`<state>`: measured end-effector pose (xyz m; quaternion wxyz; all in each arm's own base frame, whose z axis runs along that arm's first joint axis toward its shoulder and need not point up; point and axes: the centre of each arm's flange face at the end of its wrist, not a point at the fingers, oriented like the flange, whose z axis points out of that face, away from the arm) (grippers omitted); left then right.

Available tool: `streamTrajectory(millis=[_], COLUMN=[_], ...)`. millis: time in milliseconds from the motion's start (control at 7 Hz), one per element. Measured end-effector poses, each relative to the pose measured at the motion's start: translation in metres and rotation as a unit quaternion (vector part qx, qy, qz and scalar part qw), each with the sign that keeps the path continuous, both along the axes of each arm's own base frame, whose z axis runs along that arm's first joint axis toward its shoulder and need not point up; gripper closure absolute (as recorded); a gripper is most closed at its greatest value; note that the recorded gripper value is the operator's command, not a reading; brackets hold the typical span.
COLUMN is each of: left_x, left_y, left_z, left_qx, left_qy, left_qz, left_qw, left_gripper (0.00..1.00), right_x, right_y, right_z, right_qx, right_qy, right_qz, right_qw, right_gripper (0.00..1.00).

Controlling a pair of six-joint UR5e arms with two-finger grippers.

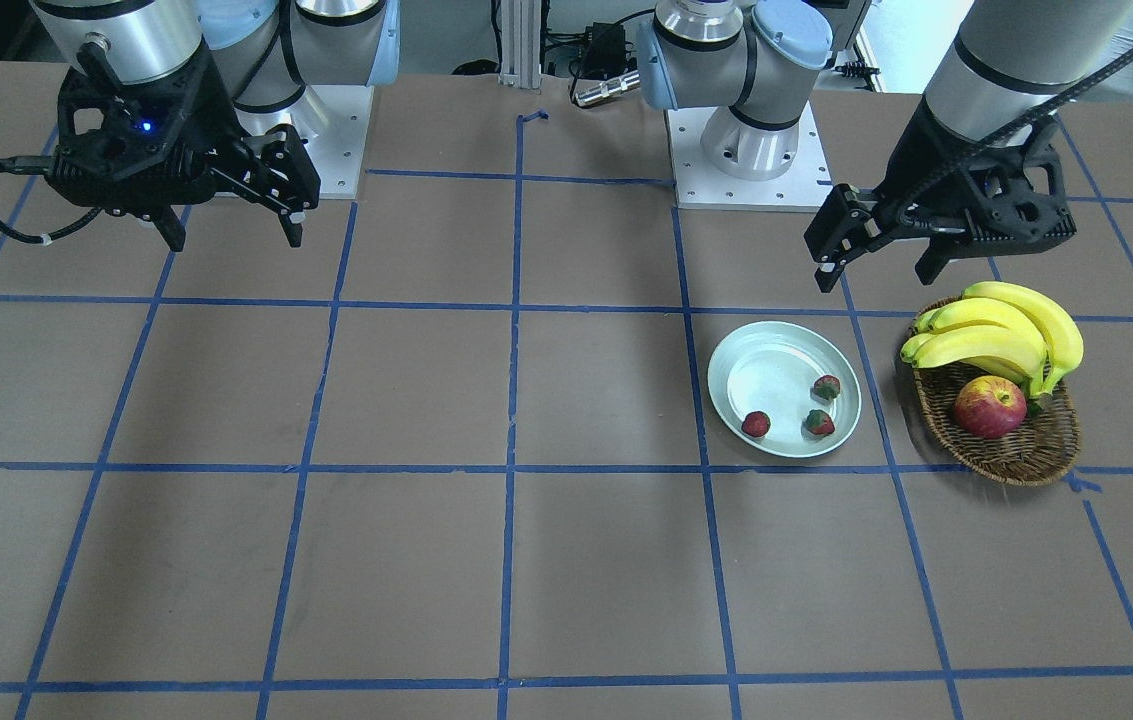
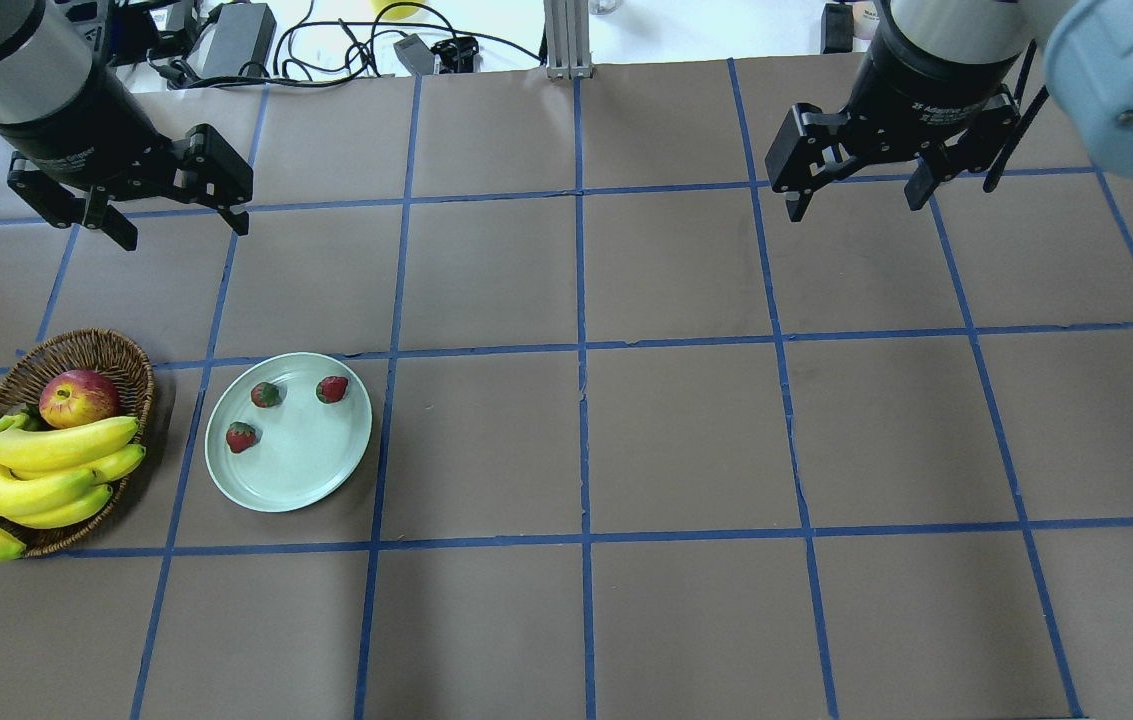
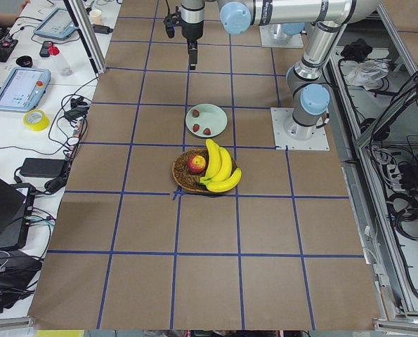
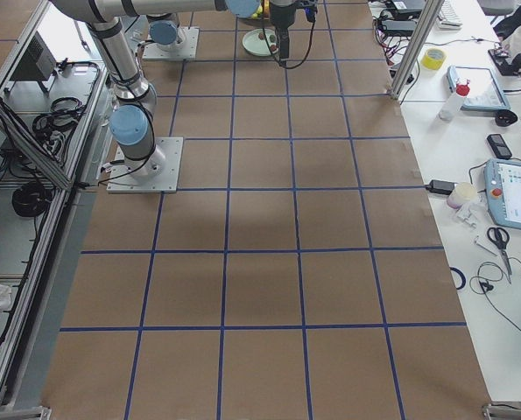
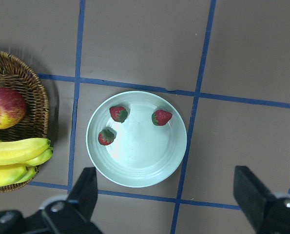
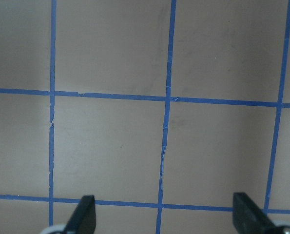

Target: Collect all strawberries into plate

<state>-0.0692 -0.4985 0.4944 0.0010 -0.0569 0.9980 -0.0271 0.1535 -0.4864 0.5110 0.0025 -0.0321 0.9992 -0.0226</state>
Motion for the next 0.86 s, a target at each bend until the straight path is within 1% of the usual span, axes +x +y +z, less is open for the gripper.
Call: streamTrajectory(millis=[429,857], left_x=[-0.0062,-0.0109], left_y=[0.0071,0.0109], left_z=[0.0020,-0.0013], left_qx=[0.012,0.027], left_qy=[0.018,0.019], left_qz=[-0.003,-0.008], left_qw=[0.9998,0.9994], left_gripper=[0.00,0.00], right_x=[0.0001,0.0000], right_y=[0.0000,0.0000], right_z=[0.0000,0.0000], right_qx=[0.000,0.000], right_qy=[-0.001,0.000], right_qz=[0.000,0.000], right_qw=[1.0000,1.0000], right_gripper=[0.00,0.00])
